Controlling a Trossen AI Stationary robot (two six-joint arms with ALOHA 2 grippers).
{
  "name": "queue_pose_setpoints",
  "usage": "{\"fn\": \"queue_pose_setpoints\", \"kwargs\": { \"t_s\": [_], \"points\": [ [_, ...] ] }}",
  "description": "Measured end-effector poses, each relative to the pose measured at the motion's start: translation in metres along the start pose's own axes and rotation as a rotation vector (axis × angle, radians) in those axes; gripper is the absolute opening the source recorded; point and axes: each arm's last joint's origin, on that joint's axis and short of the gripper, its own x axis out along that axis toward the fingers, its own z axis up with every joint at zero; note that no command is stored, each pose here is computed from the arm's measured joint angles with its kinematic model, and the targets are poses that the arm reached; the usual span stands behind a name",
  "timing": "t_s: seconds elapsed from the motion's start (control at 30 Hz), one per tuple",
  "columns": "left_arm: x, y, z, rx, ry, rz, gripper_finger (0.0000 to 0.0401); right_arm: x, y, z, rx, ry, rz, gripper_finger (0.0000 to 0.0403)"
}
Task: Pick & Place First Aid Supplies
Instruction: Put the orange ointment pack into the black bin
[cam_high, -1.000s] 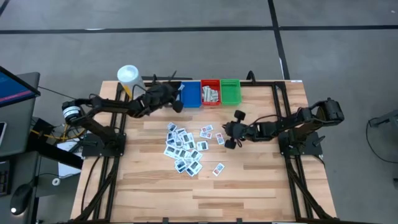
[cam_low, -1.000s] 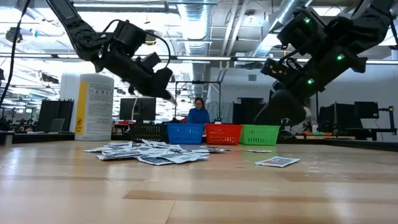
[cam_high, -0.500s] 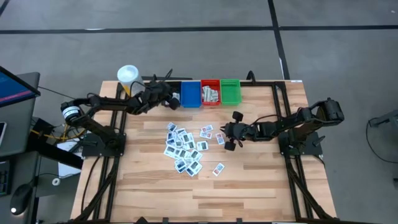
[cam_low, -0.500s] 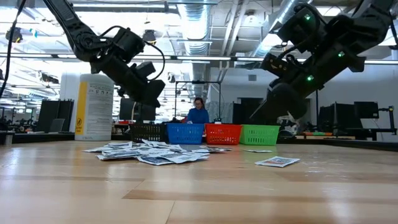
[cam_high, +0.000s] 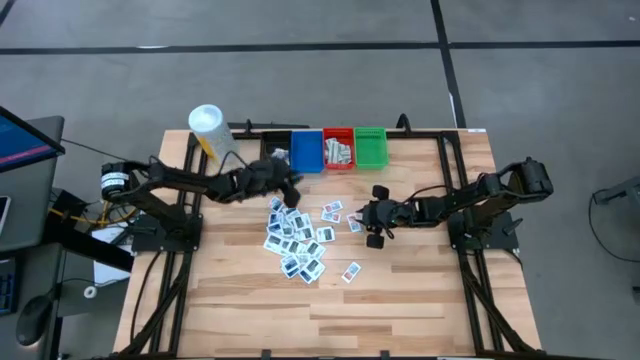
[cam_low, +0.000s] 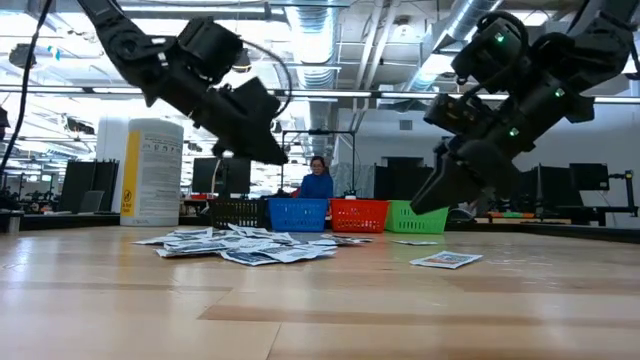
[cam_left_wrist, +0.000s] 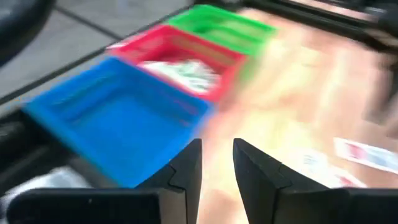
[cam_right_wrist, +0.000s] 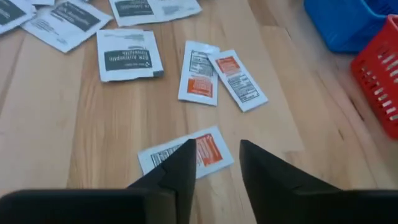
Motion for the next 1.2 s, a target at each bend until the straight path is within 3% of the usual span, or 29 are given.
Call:
{"fn": "queue_pose_setpoints", "kwargs": {
  "t_s": [0.23,0.47,0.73,1.2],
  "points": [
    [-0.014,-0.045,0.000,0.096,-0.073,-0.159,0.0092,-0.002,0.008,0.004,-0.003,-0.044,0.047,0.0187],
    [-0.021,-0.063,0.002,0.203,-0.157,-0.224,0.0092,-0.003,0.011,0.004,-0.008,-0.046,0.056,0.0237],
    [-0.006,-0.073,-0.009,0.206,-0.182,-0.387,0.0092,-0.003,0.010,0.004,-0.012,-0.046,0.052,0.0229],
    [0.010,-0.077,-0.024,0.200,-0.204,-0.396,0.0092,-0.003,0.010,0.003,-0.046,-0.038,0.051,0.0207]
  ]
}}
